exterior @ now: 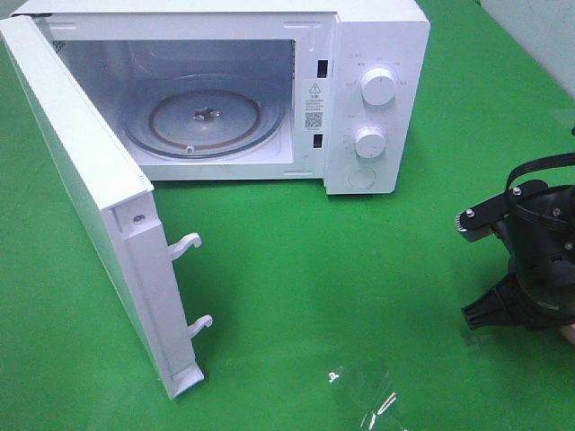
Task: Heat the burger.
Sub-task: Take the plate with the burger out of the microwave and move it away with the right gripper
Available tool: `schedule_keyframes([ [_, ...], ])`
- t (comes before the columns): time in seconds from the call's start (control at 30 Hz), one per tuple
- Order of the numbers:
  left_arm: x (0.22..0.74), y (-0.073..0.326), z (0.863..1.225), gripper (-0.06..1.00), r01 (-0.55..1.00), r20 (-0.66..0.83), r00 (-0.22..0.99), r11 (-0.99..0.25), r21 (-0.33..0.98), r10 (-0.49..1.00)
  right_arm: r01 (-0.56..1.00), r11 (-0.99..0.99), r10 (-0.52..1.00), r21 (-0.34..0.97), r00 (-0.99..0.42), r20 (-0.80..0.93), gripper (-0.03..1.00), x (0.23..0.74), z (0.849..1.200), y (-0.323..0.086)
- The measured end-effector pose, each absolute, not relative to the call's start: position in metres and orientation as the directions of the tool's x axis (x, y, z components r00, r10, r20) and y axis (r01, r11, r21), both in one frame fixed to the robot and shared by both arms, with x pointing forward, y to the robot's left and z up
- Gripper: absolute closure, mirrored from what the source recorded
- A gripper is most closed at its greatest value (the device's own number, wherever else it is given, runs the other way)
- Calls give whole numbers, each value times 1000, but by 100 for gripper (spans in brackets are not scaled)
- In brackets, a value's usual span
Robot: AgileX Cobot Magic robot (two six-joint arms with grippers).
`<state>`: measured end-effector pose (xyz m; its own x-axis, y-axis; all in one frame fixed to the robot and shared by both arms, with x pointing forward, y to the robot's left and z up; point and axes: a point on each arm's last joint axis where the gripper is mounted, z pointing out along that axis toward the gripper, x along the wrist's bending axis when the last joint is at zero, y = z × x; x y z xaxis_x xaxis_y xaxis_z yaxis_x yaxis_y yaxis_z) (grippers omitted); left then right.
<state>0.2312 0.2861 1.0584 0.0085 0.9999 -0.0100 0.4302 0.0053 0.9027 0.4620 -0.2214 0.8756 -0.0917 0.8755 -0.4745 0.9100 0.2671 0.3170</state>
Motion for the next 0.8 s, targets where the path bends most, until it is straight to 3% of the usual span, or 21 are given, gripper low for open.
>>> schedule_keyframes([
  [0.03, 231, 286, 1058, -2, 430, -10, 9, 5, 903, 1000, 917, 248, 886, 313, -84, -457, 56, 461, 875, -220],
  [0.13, 231, 286, 1058, -2, 430, -10, 9, 5, 903, 1000, 925, 231, 897, 303, -82, -434, 49, 459, 876, -219],
  [0.37, 231, 286, 1058, -2, 430, -10, 9, 5, 903, 1000, 917, 199, 939, 346, -78, -334, 45, 455, 897, -214],
  [0.6, 231, 286, 1058, -2, 430, -10, 9, 5, 903, 1000, 865, 210, 974, 456, -145, -175, 42, 443, 943, -208],
  [0.67, 231, 286, 1058, -2, 430, -10, 9, 5, 903, 1000, 823, 255, 967, 508, -227, -119, 30, 431, 969, -208],
  [0.8, 231, 286, 1058, -2, 430, -10, 9, 5, 903, 1000, 798, 272, 958, 538, -277, -74, 21, 421, 985, -208],
])
